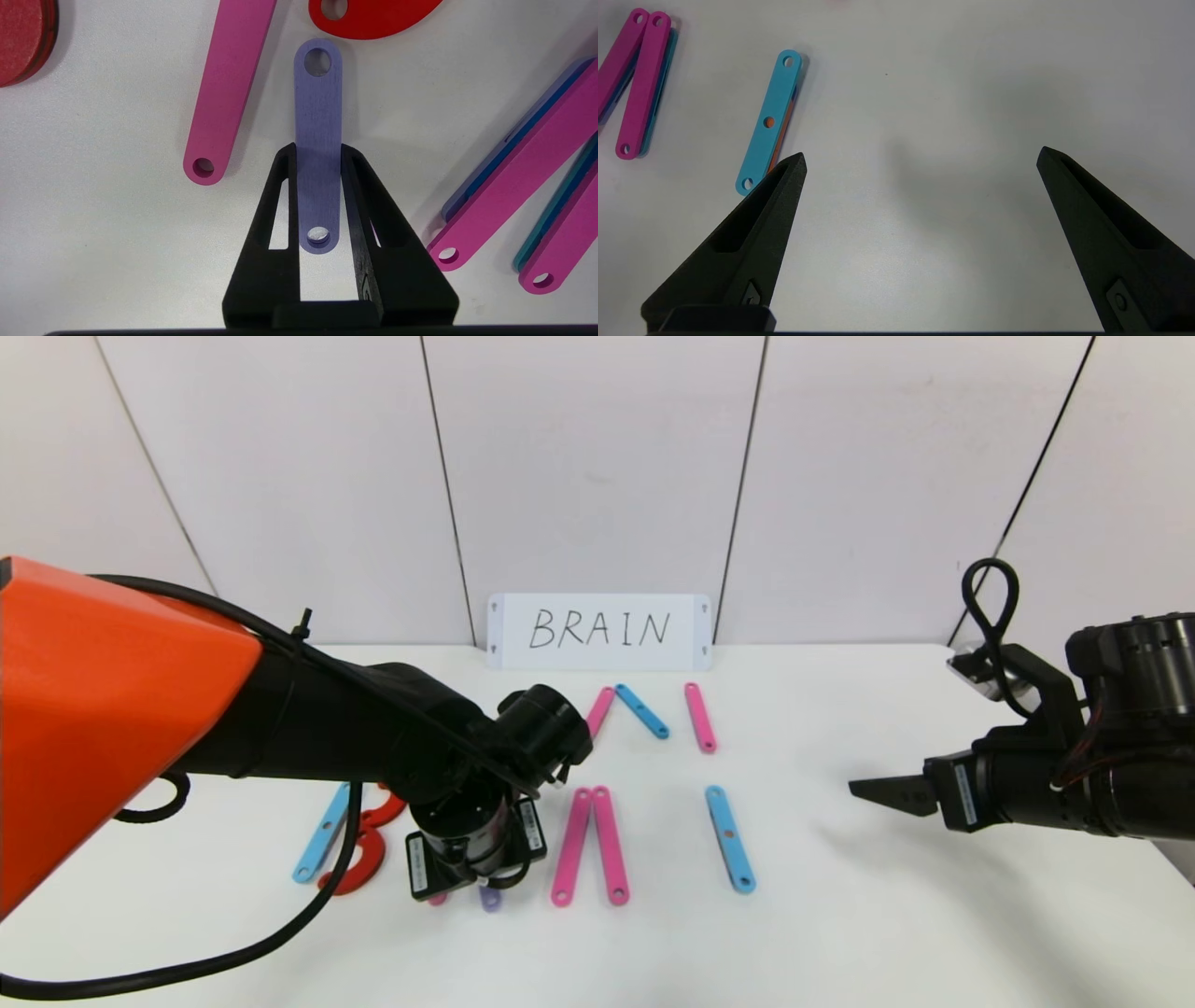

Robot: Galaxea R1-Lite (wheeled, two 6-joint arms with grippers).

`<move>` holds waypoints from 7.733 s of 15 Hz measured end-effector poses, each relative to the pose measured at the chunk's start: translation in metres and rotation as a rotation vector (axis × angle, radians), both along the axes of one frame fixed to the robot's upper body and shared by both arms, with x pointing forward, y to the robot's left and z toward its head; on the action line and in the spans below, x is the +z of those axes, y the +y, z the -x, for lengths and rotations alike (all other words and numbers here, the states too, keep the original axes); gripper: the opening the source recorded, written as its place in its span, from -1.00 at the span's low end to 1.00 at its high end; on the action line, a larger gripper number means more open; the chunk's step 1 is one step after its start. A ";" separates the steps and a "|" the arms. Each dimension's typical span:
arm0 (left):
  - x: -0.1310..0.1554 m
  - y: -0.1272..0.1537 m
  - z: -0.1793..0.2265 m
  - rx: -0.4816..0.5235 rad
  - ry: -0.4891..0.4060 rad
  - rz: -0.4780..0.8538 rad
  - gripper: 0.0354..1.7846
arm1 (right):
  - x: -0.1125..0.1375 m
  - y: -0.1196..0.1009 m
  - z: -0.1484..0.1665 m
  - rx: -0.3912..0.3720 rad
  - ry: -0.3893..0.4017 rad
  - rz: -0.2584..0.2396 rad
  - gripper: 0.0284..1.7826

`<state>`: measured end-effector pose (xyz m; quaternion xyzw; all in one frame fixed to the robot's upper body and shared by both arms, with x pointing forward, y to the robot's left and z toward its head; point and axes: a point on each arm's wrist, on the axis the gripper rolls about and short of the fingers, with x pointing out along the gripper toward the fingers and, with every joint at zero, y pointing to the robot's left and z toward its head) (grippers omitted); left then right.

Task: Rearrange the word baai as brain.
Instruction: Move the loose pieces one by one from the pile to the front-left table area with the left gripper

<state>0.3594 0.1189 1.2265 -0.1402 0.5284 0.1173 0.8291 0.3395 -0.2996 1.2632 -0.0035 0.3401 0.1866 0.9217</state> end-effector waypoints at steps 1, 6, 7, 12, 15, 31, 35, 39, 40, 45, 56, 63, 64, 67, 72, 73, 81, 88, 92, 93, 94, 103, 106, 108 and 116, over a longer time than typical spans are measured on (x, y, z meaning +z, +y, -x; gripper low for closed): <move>0.000 0.000 0.000 0.000 -0.001 0.001 -0.52 | 0.000 0.000 0.000 0.000 0.000 0.000 0.94; 0.000 -0.001 -0.001 -0.001 -0.001 0.003 0.38 | 0.000 0.000 0.000 0.000 0.000 0.000 0.94; 0.000 -0.001 -0.001 -0.001 -0.002 0.003 0.54 | 0.000 0.000 0.000 -0.001 0.001 0.000 0.94; 0.001 -0.002 -0.002 -0.005 -0.004 0.008 0.95 | 0.000 0.000 0.000 0.000 0.000 0.000 0.94; 0.003 -0.004 -0.003 -0.006 -0.009 0.020 0.95 | 0.000 0.000 0.000 0.000 0.000 0.001 0.94; 0.005 -0.002 0.003 -0.033 0.044 0.054 0.95 | 0.000 0.000 0.000 -0.002 -0.001 0.001 0.94; 0.005 -0.001 0.004 -0.040 0.057 0.065 0.95 | 0.000 0.000 0.000 -0.002 -0.001 0.001 0.94; 0.011 0.004 0.004 -0.042 0.046 0.070 0.95 | 0.000 0.000 0.000 -0.001 0.000 0.001 0.94; 0.011 0.005 0.005 -0.042 0.051 0.066 0.95 | 0.000 0.000 0.000 -0.001 0.000 0.000 0.94; 0.008 0.007 0.008 -0.041 0.062 0.059 0.95 | 0.000 0.000 0.000 -0.001 0.000 0.001 0.94; 0.006 0.005 0.009 -0.061 0.096 0.106 0.95 | 0.000 0.000 0.000 -0.001 0.002 0.001 0.94; 0.008 0.001 0.004 -0.067 0.094 0.137 0.95 | 0.000 0.000 0.000 -0.003 0.001 0.001 0.94; 0.008 0.001 0.002 -0.065 0.092 0.138 0.95 | 0.000 0.000 0.000 -0.003 0.002 0.001 0.94; 0.008 0.002 0.002 -0.061 0.093 0.134 0.95 | 0.000 0.000 0.000 -0.003 0.002 0.001 0.94; 0.005 0.005 0.000 -0.050 0.097 0.125 0.95 | 0.000 0.000 0.000 -0.003 0.002 0.001 0.94; 0.005 0.005 -0.002 -0.047 0.095 0.127 0.95 | 0.000 0.000 0.000 -0.003 0.002 0.001 0.94; 0.005 -0.001 -0.012 -0.063 0.054 0.157 0.95 | 0.000 0.000 0.000 -0.003 0.002 0.001 0.94; 0.005 -0.002 -0.017 -0.073 0.045 0.150 0.95 | 0.000 0.000 0.000 -0.003 0.002 0.001 0.94; 0.018 0.003 -0.014 -0.097 0.018 0.155 0.95 | -0.001 0.000 -0.001 -0.003 0.004 0.001 0.94; 0.023 0.007 -0.015 -0.103 0.006 0.157 0.95 | -0.001 0.000 -0.001 -0.003 0.005 0.002 0.94; 0.028 0.013 -0.016 -0.105 -0.009 0.156 0.95 | -0.001 0.000 -0.001 -0.003 0.005 0.002 0.94; 0.023 0.072 -0.035 -0.157 0.030 0.153 0.95 | -0.002 0.000 -0.001 -0.001 0.008 0.002 0.94; 0.015 0.079 -0.043 -0.170 -0.009 0.177 0.95 | -0.002 0.000 -0.001 -0.001 0.009 0.002 0.94; 0.012 0.080 -0.044 -0.196 -0.024 0.201 0.95 | -0.002 0.000 -0.001 -0.001 0.008 0.002 0.94; 0.012 0.077 -0.045 -0.238 -0.038 0.261 0.95 | -0.002 0.000 -0.001 -0.001 0.010 0.002 0.94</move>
